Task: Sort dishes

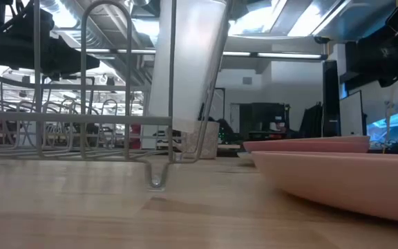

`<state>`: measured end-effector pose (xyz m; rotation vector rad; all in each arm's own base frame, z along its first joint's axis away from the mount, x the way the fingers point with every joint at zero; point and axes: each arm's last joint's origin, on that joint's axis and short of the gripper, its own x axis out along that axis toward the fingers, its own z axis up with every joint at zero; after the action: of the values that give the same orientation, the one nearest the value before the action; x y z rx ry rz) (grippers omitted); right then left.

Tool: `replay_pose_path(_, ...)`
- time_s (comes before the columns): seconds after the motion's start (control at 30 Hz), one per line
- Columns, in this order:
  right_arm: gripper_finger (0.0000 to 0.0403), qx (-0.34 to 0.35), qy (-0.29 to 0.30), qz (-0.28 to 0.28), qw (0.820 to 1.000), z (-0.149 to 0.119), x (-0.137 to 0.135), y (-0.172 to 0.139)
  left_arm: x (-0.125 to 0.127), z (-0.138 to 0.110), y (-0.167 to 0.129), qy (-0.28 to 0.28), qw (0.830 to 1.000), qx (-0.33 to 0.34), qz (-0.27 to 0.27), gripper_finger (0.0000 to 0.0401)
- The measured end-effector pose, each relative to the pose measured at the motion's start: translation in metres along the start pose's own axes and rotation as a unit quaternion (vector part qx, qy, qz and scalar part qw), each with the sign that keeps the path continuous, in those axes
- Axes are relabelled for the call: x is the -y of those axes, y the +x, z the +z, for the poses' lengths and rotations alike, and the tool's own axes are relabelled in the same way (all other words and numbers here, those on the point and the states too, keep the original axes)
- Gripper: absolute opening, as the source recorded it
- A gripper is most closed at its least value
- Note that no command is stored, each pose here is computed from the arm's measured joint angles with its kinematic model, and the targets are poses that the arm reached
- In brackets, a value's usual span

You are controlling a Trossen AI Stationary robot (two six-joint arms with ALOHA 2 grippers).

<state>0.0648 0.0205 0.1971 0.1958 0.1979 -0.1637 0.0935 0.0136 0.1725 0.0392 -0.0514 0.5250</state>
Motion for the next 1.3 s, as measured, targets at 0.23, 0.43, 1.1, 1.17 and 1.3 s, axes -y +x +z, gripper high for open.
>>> replay_pose_path(0.23, 0.0156, 0.000, 0.000, 0.000, 1.000, 0.000, 0.000, 0.000, 0.000, 0.000, 0.000, 0.000, 1.000, 0.000, 0.000, 0.0070)
replay_pose_path(0.43, 0.0156, 0.012, 0.047, 0.009, 0.999, 0.003, -0.001, 0.000, 0.000, 0.000, 0.000, 0.000, 1.000, 0.000, 0.000, 0.0070)
replay_pose_path(1.1, 0.0156, 0.102, 0.168, 0.118, 0.973, 0.037, -0.035, 0.017, 0.000, 0.000, 0.000, 0.000, 1.000, 0.000, 0.000, 0.0070)
replay_pose_path(1.17, 0.0156, 0.085, 0.155, 0.112, 0.978, 0.034, -0.041, 0.026, 0.000, 0.000, 0.000, 0.000, 1.000, 0.000, 0.000, 0.0070)
replay_pose_path(1.3, 0.0156, 0.042, 0.133, 0.104, 0.985, 0.026, -0.053, 0.041, 0.000, 0.000, 0.000, 0.000, 1.000, 0.000, 0.000, 0.0070)
